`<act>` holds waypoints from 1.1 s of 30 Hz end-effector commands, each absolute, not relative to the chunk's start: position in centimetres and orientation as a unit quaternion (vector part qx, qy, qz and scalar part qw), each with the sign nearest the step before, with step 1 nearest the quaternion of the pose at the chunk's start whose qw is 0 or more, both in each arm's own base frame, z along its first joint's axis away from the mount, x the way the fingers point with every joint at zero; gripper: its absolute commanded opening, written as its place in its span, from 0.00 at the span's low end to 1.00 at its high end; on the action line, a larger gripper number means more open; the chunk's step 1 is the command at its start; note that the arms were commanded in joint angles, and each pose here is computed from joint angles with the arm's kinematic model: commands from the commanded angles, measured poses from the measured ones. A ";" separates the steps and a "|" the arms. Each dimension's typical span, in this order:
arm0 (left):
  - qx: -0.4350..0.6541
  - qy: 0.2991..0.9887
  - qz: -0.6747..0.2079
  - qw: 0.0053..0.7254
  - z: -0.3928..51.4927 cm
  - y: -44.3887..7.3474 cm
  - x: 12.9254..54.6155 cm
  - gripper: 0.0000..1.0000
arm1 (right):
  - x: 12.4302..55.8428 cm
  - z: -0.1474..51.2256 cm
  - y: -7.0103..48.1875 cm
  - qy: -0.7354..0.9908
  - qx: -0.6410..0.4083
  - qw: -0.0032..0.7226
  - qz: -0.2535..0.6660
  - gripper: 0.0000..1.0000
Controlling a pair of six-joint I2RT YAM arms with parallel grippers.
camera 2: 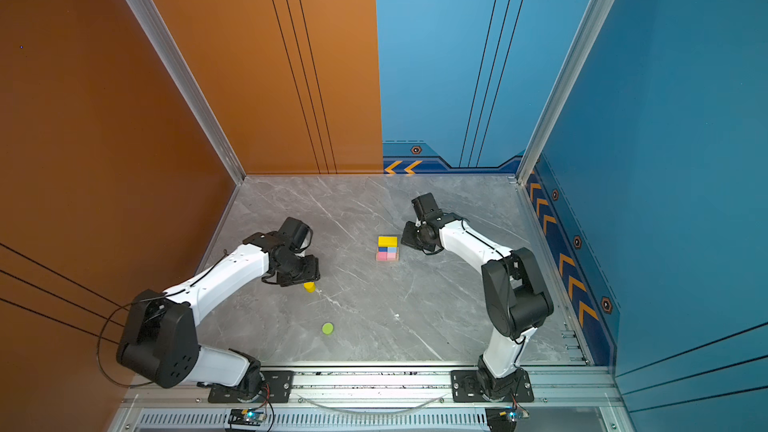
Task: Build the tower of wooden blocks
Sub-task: 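Lower the left gripper over the yellow cylinder and close on it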
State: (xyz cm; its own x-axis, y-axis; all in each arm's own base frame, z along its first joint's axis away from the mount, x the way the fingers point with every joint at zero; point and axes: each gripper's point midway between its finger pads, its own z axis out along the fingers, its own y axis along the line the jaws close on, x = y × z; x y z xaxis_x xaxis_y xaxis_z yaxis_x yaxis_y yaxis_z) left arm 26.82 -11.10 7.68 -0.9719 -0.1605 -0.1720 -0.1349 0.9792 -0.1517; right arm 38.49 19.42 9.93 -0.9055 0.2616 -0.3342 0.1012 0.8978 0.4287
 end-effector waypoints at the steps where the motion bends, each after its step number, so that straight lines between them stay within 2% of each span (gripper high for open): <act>1: -0.071 0.993 -0.041 0.080 7.3 -10.6 26.8 0.65 | 37.7 10.2 17.5 0.955 0.108 0.205 0.187 0.00; 10: -0.077 0.995 -0.016 0.058 5.6 -10.3 26.5 0.63 | 36.7 10.4 15.1 0.949 0.132 0.217 0.185 0.00; 33: -0.096 0.994 -0.003 0.058 3.7 -10.2 27.6 0.42 | 36.2 10.3 12.8 0.945 0.155 0.222 0.183 0.00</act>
State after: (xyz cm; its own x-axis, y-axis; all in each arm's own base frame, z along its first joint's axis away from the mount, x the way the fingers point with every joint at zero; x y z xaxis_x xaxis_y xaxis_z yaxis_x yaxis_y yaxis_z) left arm 26.92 -10.44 3.71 -0.9774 -0.1892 -0.0944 -0.1855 0.9815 -0.0466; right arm 36.21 13.47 9.81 -0.8679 0.3650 -0.3369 0.2077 0.8828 0.4213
